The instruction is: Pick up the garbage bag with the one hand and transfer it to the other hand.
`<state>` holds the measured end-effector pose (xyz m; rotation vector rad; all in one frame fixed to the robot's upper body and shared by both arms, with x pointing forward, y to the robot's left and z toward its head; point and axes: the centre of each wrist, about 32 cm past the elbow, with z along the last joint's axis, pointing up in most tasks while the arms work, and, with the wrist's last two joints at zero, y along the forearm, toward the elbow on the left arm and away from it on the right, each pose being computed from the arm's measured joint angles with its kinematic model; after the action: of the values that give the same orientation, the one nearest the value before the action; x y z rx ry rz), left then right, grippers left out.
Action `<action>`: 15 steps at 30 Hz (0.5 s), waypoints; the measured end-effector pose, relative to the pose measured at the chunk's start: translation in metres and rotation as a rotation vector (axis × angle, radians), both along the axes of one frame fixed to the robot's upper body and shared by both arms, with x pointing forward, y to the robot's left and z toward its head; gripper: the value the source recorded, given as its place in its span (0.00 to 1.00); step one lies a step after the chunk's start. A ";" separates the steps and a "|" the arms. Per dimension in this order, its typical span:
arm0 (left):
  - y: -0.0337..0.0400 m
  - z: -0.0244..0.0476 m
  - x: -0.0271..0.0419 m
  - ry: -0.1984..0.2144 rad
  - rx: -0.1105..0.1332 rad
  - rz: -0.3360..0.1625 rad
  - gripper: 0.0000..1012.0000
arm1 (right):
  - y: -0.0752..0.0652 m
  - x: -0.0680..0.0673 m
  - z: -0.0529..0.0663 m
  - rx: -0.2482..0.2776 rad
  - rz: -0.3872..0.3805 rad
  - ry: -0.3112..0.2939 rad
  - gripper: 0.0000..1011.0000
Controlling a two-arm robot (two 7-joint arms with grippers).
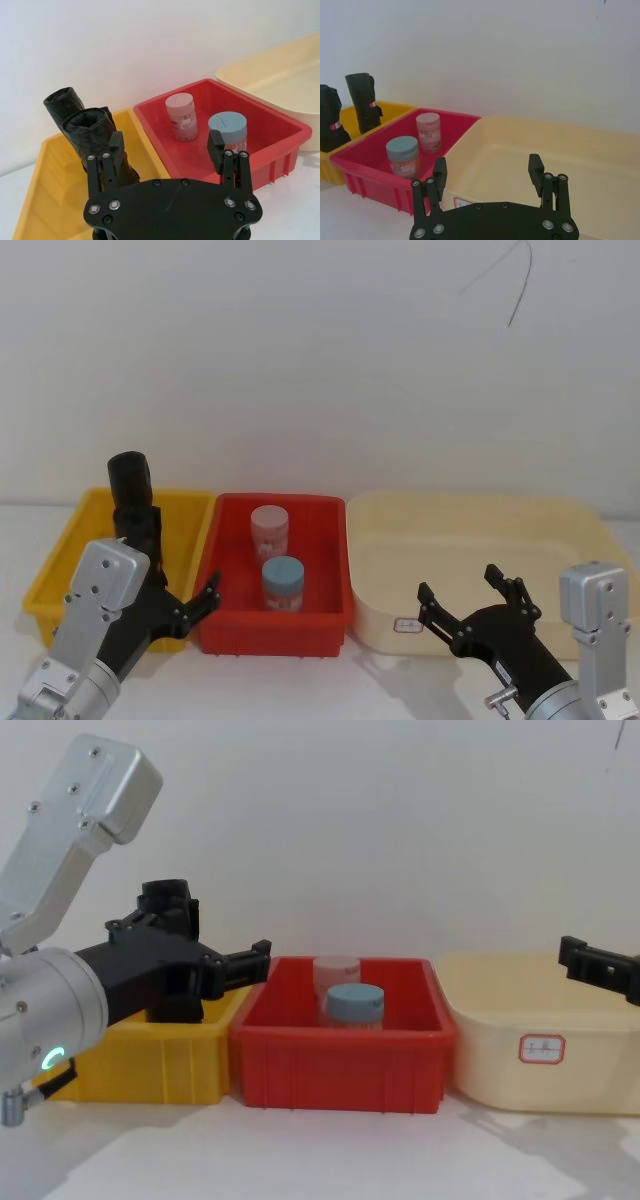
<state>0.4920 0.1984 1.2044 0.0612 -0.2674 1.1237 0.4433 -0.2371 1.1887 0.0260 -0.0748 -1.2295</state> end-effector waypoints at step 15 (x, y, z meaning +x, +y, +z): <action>0.0000 0.0000 0.0000 0.000 0.000 0.000 0.99 | 0.000 0.000 0.000 0.000 0.000 0.000 0.99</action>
<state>0.4920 0.1984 1.2044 0.0612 -0.2676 1.1237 0.4433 -0.2371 1.1887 0.0260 -0.0748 -1.2295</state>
